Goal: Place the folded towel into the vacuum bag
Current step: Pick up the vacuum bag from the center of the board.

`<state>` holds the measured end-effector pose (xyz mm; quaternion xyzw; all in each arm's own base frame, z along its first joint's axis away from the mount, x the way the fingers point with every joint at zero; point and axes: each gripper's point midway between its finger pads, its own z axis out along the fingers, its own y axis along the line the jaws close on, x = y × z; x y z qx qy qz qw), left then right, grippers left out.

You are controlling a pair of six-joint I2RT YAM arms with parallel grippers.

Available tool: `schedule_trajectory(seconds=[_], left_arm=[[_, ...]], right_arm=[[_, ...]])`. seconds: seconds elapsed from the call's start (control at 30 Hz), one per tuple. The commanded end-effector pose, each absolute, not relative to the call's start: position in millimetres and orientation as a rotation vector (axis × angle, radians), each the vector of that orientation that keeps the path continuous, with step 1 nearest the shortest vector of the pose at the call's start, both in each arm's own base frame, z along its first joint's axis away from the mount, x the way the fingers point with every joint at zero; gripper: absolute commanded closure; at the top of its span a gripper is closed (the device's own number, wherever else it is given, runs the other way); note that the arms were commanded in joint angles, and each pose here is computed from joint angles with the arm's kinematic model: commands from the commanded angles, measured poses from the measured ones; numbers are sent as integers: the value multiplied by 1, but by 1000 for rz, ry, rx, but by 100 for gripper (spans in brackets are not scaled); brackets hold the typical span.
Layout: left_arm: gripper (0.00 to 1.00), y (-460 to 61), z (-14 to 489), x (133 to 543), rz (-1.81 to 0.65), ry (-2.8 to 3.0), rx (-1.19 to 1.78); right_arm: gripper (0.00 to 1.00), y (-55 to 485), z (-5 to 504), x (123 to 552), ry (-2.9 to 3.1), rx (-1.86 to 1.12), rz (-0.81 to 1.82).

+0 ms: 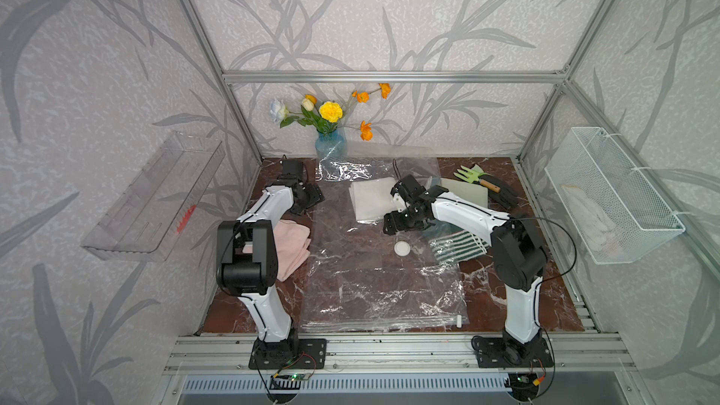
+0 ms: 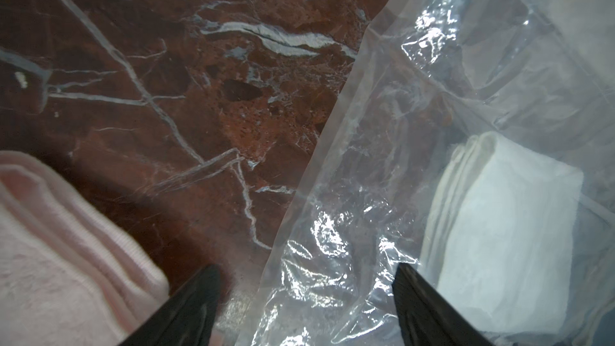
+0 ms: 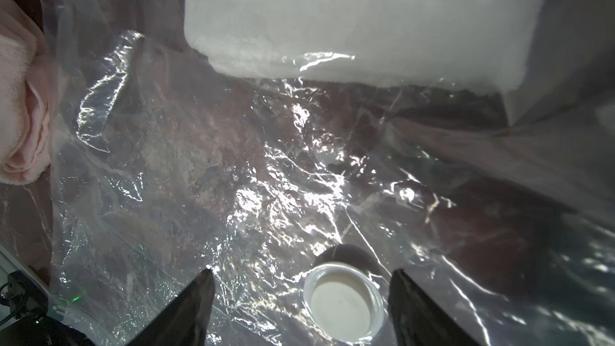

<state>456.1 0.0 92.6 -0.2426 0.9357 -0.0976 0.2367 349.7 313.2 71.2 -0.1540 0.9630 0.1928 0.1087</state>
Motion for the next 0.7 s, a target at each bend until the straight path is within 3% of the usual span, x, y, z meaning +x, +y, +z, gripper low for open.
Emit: schedule_trajectory(seconds=[0.0, 0.17, 0.37, 0.43, 0.53, 0.6, 0.63, 0.67], left_arm=[[18, -4, 86, 473, -292, 2574, -624], [20, -8, 65, 485, -330, 2587, -611], [31, -33, 54, 494, -490, 2570, -600], [42, -45, 58, 496, -552, 2556, -565], [76, -49, 70, 497, -595, 2531, -566], [93, -48, 84, 492, -583, 2528, -562], [100, -45, 93, 488, -558, 2527, -562], [100, -42, 101, 483, -536, 2526, -566]], right_arm=[[19, 315, 60, 352, 2857, -445, 543], [19, 318, 50, 352, 2874, -460, 532], [20, 323, 29, 352, 2908, -472, 519], [20, 324, 23, 351, 2918, -477, 516], [20, 327, 22, 350, 2919, -489, 528], [21, 334, 28, 347, 2906, -524, 584], [21, 337, 35, 347, 2887, -536, 612], [21, 339, 41, 348, 2870, -538, 631]])
